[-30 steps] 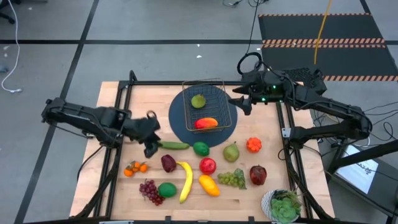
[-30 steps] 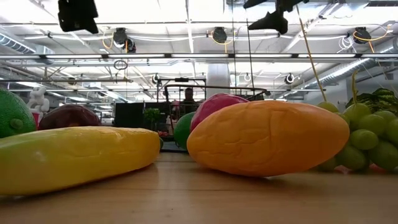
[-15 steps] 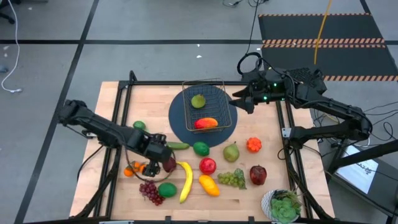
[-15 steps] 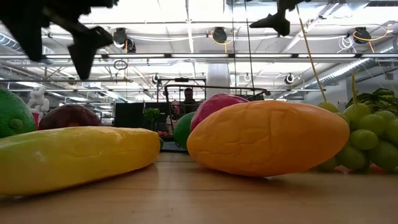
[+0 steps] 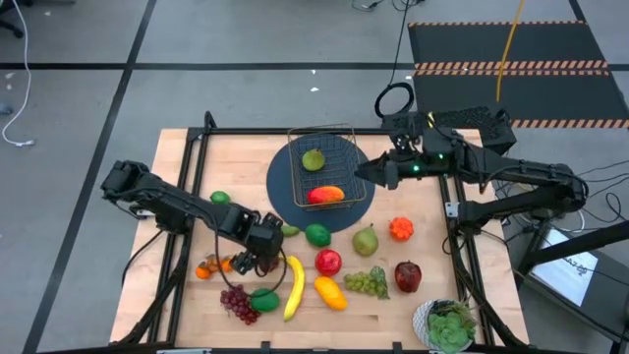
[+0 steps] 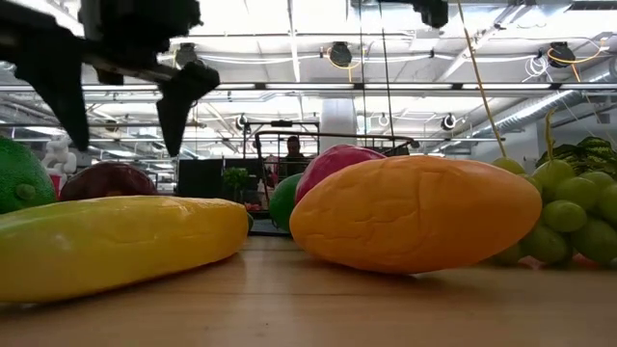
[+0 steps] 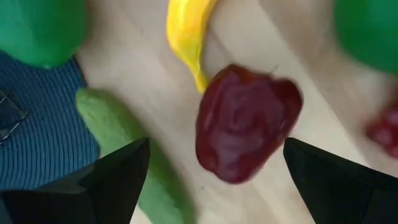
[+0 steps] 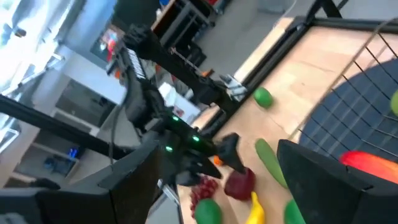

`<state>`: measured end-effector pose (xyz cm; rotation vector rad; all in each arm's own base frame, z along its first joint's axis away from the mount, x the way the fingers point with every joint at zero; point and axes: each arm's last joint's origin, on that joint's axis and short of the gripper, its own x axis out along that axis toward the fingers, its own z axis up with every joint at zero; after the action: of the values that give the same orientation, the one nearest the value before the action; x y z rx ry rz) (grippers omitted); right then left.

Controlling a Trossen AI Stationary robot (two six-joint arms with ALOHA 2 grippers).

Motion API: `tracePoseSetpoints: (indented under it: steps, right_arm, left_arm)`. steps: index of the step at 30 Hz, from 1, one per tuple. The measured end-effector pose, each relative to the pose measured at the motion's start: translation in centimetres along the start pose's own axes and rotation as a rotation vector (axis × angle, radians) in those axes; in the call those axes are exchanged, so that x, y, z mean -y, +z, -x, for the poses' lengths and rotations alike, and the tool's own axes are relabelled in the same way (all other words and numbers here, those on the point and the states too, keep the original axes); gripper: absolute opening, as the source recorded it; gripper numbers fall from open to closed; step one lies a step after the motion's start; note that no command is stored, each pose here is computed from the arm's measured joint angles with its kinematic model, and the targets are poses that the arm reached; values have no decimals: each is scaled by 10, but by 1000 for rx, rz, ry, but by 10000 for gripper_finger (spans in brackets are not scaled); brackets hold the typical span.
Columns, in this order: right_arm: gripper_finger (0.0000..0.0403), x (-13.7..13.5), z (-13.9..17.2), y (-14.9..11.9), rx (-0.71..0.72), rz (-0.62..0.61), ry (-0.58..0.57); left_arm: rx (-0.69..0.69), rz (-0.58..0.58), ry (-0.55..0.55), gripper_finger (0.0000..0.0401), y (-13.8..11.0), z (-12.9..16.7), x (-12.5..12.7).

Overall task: Build produce basket
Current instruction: Put the left dark red apple into the gold wire basket

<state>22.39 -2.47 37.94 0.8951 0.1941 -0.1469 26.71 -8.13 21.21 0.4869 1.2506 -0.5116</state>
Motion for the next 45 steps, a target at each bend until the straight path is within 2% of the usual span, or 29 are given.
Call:
tracePoseSetpoints:
  steps: [6,10,17,20,24,27,30,37,45]
  right_arm:
    - [311,-12,0,-15,39,-7,-33]
    - [311,-18,0,-22,51,-4,-35]
    - [311,-25,1,-26,115,-15,-38]
    - [311,-27,1,-24,141,-11,-35]
    - [311,-26,1,-24,145,-10,-40]
    - [311,-26,1,-24,145,-10,-40]
    - [311,-26,0,-25,142,-11,-43]
    - [311,-25,0,-26,134,3,-58]
    - [311,-20,0,-22,168,129,-121]
  left_arm:
    - [14,-82,-77,370,-10,-16,6]
    - [48,-125,-68,369,-12,-27,11]
    - [80,-119,-31,365,-17,-39,12]
    - [66,-119,-36,342,-22,-43,14]
    - [52,-107,-43,292,-26,-47,15]
    - [55,-54,-42,261,-25,-45,15]
    - [93,24,-30,247,-19,-35,13]
    - [259,269,42,268,-2,11,6]
    - [477,532,259,272,18,76,-17]
